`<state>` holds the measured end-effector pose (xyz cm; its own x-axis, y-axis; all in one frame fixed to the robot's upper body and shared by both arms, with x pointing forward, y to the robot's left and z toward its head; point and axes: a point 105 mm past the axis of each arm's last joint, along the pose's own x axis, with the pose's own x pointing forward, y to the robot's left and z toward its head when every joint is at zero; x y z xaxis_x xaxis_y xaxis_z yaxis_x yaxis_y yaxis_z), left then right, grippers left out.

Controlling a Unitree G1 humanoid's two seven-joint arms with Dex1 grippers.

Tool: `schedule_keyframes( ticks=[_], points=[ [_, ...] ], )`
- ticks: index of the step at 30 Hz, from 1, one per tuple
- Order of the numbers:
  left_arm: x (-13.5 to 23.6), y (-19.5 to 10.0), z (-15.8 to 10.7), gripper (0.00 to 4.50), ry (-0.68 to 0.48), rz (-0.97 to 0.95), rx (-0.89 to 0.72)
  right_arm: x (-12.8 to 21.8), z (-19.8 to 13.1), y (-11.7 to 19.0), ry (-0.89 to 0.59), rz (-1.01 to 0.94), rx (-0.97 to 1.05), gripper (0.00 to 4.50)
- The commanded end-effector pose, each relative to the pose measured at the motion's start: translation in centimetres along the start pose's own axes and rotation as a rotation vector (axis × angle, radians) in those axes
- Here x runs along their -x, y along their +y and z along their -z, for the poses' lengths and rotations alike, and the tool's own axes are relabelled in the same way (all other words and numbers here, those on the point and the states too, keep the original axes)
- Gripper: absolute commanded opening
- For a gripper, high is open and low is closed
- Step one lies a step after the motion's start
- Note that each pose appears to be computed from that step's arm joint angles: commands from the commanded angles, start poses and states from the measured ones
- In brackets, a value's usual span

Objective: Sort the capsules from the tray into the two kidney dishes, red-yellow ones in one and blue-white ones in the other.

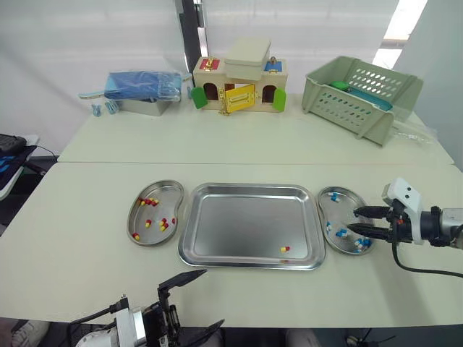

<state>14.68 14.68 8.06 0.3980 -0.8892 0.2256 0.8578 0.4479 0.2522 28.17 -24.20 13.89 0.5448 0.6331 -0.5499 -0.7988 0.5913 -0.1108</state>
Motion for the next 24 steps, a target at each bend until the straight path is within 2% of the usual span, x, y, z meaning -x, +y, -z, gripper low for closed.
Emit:
schedule_keyframes(
  ticks=[1, 3, 7, 12, 15, 19, 21, 24],
  points=[
    [0.2, 0.8, -0.8, 4.5, -0.003, -0.045, -0.037, 1.1, -1.1, -0.4, -0.04, 0.014, 0.036, 3.87],
    [0.3, 1.3, -0.9, 4.5, 0.004, -0.067, -0.049, 1.7, -0.8, -0.4, -0.05, 0.012, 0.025, 4.49],
    [0.6, 2.7, -1.5, 4.5, 0.02, -0.129, -0.077, 3.1, 0.5, -0.4, -0.063, 0.002, -0.006, 4.49],
    [2.3, 5.1, -3.1, 4.5, 0.116, -0.261, -0.101, 5.9, 2.7, -2.1, -0.078, 0.069, -0.016, 4.49],
    [4.3, 7.1, -3.8, 4.5, 0.237, -0.318, -0.116, 7.1, 3.0, -2.7, -0.097, 0.099, -0.009, 4.49],
    [8.1, 12.0, -5.1, 4.5, 0.378, -0.472, -0.143, 8.3, 4.9, -3.2, -0.059, 0.133, -0.025, 4.49],
    [10.9, 14.7, -5.7, 4.5, 0.49, -0.549, -0.124, 8.7, 5.9, -3.4, -0.054, 0.152, -0.037, 4.49],
    [13.9, 17.0, -6.2, 4.5, 0.609, -0.615, -0.095, 8.8, 6.8, -3.6, -0.038, 0.16, -0.036, 4.49]
  ],
)
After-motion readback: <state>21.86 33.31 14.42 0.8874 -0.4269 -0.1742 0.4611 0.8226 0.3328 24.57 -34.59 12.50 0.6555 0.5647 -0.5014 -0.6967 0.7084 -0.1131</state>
